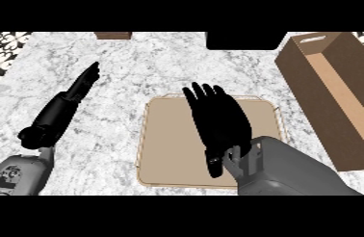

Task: Pick the can from the tray and place it in the cardboard box

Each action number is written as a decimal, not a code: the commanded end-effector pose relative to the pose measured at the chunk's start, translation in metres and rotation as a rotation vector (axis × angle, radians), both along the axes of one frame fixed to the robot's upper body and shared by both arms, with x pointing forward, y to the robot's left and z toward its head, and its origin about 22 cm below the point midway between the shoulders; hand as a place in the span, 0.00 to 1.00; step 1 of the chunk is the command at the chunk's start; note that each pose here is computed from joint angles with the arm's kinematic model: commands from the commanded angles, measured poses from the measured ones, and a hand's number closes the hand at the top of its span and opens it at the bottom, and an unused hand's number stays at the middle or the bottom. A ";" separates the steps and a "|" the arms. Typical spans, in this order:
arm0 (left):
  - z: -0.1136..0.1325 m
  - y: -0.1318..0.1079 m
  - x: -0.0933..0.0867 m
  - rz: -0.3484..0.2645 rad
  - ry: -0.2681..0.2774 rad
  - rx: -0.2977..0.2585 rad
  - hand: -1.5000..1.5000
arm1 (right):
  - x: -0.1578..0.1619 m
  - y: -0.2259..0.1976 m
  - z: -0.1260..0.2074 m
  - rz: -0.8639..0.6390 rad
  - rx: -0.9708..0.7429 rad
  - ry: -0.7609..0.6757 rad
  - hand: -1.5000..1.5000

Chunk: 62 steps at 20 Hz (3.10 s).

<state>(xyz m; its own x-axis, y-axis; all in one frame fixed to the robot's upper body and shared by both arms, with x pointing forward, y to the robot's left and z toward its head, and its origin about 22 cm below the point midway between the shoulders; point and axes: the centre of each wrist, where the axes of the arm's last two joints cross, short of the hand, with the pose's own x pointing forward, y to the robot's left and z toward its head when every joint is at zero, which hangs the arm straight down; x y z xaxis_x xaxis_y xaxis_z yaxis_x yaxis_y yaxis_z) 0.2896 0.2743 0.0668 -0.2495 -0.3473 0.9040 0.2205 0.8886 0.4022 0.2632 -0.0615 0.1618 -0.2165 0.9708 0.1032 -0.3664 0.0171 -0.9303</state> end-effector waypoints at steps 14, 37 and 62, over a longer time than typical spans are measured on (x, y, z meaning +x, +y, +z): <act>-0.011 -0.017 0.000 0.005 -0.008 0.016 0.50 | 0.020 0.007 -0.047 -0.118 -0.141 0.032 0.00; 0.004 -0.009 -0.006 0.013 -0.012 0.006 0.50 | 0.032 -0.009 -0.105 -0.117 -0.178 0.087 1.00; -0.001 -0.033 0.000 -0.050 -0.009 0.007 0.50 | 0.171 -0.072 -0.043 -0.291 0.055 -0.420 1.00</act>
<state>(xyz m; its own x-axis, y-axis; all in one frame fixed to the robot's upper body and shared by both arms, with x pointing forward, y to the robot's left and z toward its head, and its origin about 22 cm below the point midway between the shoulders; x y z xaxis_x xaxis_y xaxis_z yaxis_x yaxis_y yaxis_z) 0.2969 0.2536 0.0691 -0.2750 -0.3356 0.9010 0.2484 0.8805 0.4038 0.4137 -0.1330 0.0931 0.0231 0.9877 0.1544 -0.0353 0.1551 -0.9873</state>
